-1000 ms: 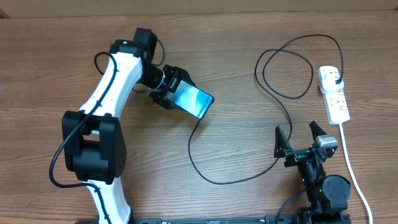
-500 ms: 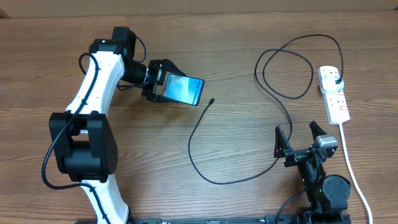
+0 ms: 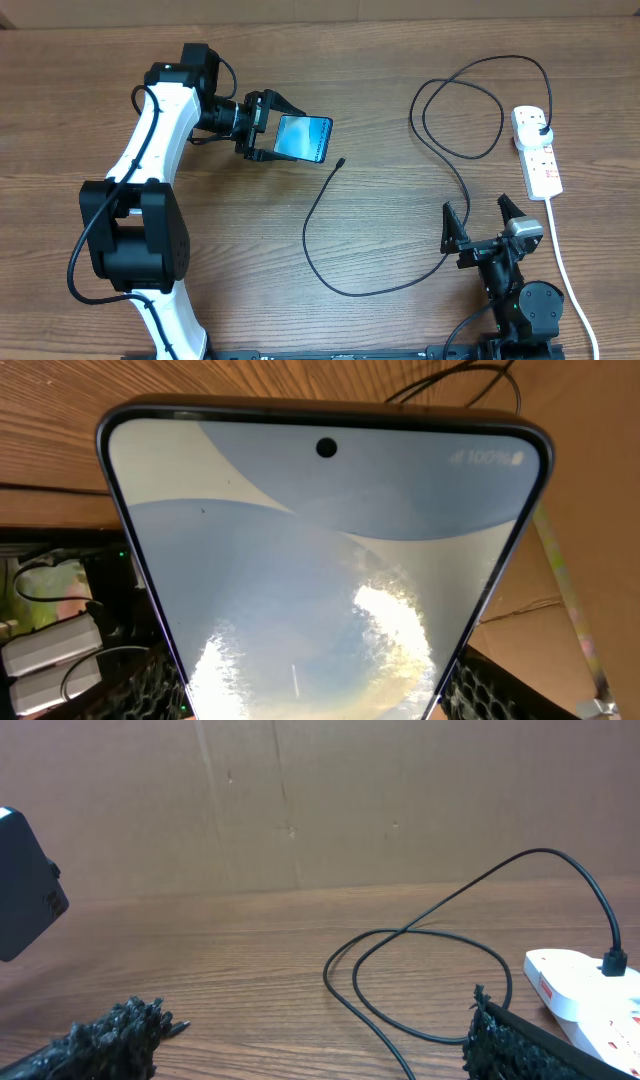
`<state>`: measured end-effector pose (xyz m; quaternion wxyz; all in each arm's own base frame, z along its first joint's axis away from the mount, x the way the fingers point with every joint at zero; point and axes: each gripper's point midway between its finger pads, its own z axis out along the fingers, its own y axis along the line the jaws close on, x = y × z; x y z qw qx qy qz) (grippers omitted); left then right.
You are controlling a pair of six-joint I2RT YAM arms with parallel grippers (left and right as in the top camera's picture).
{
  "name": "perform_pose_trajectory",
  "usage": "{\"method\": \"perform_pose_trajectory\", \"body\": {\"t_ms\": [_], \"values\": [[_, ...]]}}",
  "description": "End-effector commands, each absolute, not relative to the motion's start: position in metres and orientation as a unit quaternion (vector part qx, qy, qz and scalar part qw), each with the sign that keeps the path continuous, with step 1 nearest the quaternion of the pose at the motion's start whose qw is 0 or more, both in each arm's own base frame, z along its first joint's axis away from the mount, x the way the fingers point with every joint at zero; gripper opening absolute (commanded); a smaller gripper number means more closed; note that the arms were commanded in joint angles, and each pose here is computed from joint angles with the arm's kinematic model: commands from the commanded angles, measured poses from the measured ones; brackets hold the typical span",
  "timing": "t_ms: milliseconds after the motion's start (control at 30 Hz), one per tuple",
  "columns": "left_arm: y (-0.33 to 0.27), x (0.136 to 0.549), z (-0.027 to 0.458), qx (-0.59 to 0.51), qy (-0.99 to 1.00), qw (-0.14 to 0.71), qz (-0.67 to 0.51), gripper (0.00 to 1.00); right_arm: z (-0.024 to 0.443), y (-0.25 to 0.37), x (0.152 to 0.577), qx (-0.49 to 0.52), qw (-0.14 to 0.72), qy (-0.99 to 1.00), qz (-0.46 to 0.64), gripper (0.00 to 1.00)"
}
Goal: Plug charger to phone and switch on socket
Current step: 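Lift the phone with the left gripper and tilt it upright toward center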
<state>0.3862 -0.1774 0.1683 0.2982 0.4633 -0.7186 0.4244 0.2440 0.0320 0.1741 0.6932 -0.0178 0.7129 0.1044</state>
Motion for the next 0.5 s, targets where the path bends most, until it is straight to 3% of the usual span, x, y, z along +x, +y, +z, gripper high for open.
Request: {"method": "perform_pose_trajectory", "body": {"t_ms": [0,333,467], "values": [[-0.184,0.389,0.19,0.452,-0.7,0.315,0.455,0.57,0.173,0.033,0.244,-0.02,0.695,0.711,0.106,1.0],[-0.191,0.388,0.209,0.434,-0.672,0.346,0.489,0.53,0.173,0.034,0.244,-0.021,0.695,0.71,0.108,1.0],[-0.191,0.388,0.208,0.433,-0.674,0.345,0.489,0.54,0.172,0.03,0.244,0.053,0.683,0.71,0.165,1.0]]}}
